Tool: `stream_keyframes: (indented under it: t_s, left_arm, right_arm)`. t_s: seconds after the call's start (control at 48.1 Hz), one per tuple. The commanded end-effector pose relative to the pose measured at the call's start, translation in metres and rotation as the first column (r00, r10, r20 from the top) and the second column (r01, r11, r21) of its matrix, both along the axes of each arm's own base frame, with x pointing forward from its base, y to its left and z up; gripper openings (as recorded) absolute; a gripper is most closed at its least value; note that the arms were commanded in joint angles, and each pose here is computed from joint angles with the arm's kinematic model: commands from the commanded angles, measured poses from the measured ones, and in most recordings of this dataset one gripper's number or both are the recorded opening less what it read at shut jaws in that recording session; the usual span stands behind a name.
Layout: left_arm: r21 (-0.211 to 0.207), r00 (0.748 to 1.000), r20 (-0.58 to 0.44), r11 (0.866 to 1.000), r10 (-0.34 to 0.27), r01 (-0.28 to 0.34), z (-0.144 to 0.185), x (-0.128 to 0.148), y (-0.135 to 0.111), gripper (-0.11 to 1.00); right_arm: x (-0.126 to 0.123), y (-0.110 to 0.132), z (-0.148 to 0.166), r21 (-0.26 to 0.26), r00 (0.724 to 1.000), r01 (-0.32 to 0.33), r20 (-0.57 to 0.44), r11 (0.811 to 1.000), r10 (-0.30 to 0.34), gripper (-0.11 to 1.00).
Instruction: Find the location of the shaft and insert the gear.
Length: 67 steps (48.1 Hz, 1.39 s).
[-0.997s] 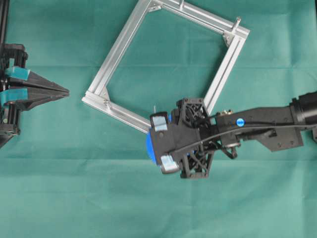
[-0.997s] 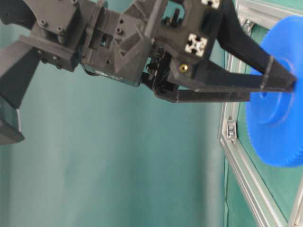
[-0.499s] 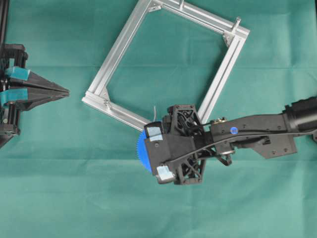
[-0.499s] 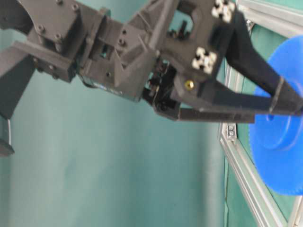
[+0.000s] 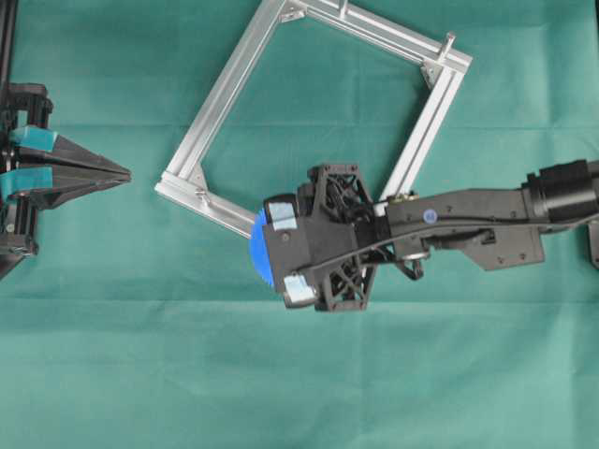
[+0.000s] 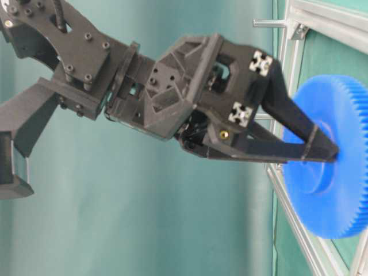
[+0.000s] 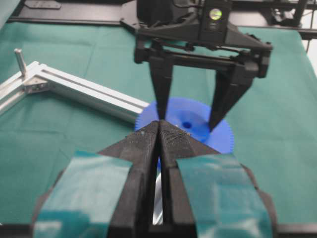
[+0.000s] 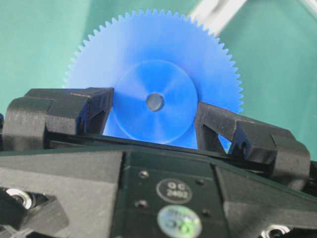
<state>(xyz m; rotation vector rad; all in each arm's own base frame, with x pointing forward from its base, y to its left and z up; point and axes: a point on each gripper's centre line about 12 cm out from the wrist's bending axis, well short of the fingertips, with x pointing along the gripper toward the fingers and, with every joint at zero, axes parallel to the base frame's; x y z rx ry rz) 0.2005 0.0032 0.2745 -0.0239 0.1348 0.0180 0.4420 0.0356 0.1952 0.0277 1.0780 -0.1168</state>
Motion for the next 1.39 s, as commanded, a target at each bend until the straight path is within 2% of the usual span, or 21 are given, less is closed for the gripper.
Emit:
stream_keyframes:
  t_s: [0.0, 0.312, 0.686, 1.06, 1.371]
  left_arm:
    - [-0.003, 1.0, 0.008, 1.0, 0.004, -0.004, 0.004, 0.002, 0.001, 0.01]
    - [-0.003, 1.0, 0.005, 1.0, 0.004, -0.003, 0.004, 0.002, 0.001, 0.01]
    - [-0.004, 1.0, 0.006, 1.0, 0.004, -0.004, 0.004, 0.002, 0.001, 0.01]
    - [-0.004, 1.0, 0.005, 1.0, 0.004, -0.004, 0.004, 0.002, 0.001, 0.01]
    - [-0.004, 1.0, 0.003, 1.0, 0.004, -0.004, 0.003, 0.002, 0.001, 0.01]
  right_arm:
    - [0.003, -0.007, 0.017, -0.008, 0.999, 0.008, 0.045, 1.0, -0.008, 0.69]
    - [-0.016, -0.016, 0.01, -0.01, 0.999, 0.028, 0.019, 1.0, -0.028, 0.69]
    - [-0.039, -0.016, 0.003, 0.025, 0.998, 0.071, 0.0, 0.997, -0.071, 0.69]
    - [-0.039, 0.0, 0.004, 0.041, 0.998, 0.022, 0.055, 0.999, -0.024, 0.69]
    - [-0.038, 0.021, 0.004, 0.08, 0.997, -0.012, 0.077, 0.997, 0.006, 0.69]
